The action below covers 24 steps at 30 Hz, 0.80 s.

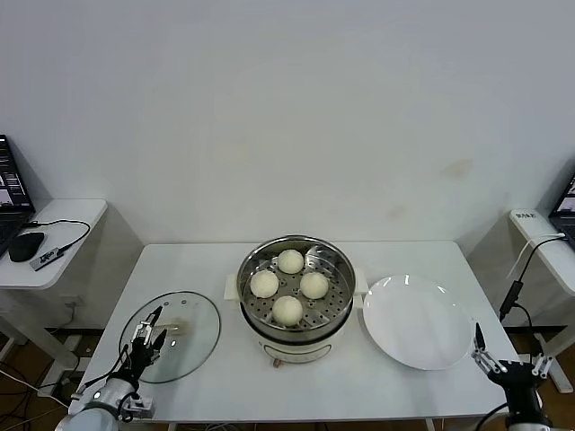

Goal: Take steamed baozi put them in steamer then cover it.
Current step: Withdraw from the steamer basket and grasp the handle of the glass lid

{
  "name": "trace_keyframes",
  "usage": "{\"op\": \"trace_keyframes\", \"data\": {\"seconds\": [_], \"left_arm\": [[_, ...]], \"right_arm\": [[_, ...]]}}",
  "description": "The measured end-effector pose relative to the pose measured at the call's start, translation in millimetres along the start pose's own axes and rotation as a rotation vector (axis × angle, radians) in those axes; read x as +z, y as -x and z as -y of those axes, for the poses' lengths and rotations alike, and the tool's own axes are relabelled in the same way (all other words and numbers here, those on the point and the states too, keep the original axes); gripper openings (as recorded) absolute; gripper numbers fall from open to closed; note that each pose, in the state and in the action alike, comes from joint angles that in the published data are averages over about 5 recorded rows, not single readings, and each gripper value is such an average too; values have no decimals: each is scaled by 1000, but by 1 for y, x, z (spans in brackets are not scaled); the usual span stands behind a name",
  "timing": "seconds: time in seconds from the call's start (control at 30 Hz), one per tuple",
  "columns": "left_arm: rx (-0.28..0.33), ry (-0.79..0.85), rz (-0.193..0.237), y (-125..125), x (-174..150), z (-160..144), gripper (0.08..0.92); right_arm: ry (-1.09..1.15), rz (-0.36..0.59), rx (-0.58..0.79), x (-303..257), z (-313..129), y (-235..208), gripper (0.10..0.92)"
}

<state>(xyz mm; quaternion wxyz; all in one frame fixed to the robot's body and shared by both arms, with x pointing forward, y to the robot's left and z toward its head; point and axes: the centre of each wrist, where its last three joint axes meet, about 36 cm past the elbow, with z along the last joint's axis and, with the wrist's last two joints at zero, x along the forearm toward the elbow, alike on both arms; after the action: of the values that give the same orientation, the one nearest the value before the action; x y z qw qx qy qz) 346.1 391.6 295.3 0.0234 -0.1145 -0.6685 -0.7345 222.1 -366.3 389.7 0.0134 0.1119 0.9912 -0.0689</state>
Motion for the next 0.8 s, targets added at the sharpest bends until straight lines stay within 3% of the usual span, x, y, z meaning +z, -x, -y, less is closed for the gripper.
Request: {"op": "trace_keyframes", "data": {"seconds": [0.67,0.8], "left_arm": [[-9,5,-34,47,8,1,823],[-6,-7,-40,51,10,3,786]], "right_arm": [[-4,-31,8,10,-5,-9,823],[-3,-35,5,12,-8,-10,823]]}}
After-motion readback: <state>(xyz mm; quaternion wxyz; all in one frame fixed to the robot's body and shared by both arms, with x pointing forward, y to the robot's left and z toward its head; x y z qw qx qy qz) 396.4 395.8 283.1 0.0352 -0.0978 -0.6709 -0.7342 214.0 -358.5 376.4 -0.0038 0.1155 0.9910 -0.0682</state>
